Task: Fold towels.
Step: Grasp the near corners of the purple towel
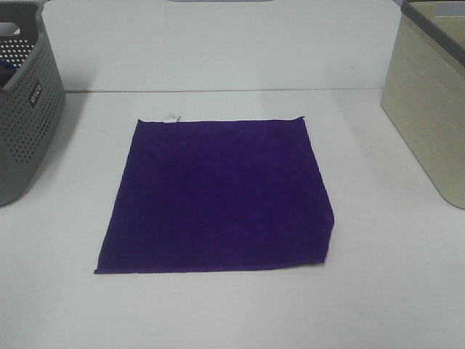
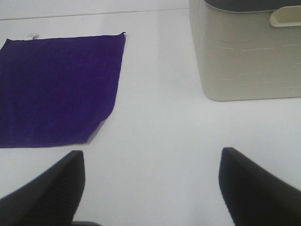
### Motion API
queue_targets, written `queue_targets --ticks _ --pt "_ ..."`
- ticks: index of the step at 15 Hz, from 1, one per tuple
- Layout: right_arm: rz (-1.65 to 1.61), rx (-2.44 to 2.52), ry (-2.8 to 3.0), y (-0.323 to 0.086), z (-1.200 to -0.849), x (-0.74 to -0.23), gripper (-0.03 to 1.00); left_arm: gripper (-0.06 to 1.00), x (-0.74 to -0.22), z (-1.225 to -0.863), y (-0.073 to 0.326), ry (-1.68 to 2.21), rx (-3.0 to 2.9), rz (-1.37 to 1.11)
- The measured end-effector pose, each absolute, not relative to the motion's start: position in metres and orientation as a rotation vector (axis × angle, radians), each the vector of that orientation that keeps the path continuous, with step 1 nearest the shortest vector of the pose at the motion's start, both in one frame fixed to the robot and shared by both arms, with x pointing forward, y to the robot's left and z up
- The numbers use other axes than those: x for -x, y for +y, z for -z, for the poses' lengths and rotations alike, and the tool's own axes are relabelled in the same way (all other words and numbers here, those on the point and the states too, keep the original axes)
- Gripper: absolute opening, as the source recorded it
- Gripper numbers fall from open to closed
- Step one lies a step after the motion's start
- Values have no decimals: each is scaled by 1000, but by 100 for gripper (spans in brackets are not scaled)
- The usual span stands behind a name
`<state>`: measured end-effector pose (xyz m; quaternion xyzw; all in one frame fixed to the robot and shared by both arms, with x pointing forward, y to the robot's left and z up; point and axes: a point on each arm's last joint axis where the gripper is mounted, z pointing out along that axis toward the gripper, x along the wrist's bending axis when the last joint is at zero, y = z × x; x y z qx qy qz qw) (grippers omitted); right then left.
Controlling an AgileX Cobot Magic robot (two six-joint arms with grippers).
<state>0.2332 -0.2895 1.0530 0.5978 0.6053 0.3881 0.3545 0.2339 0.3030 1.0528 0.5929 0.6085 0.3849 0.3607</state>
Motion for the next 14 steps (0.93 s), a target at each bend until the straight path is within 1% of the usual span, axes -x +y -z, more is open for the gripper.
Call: queue_targets --ticks 14 --pt "-1003 -1545 1564 -290 -1053 -233 77 99 -234 -1053 303 1570 -1530 -990"
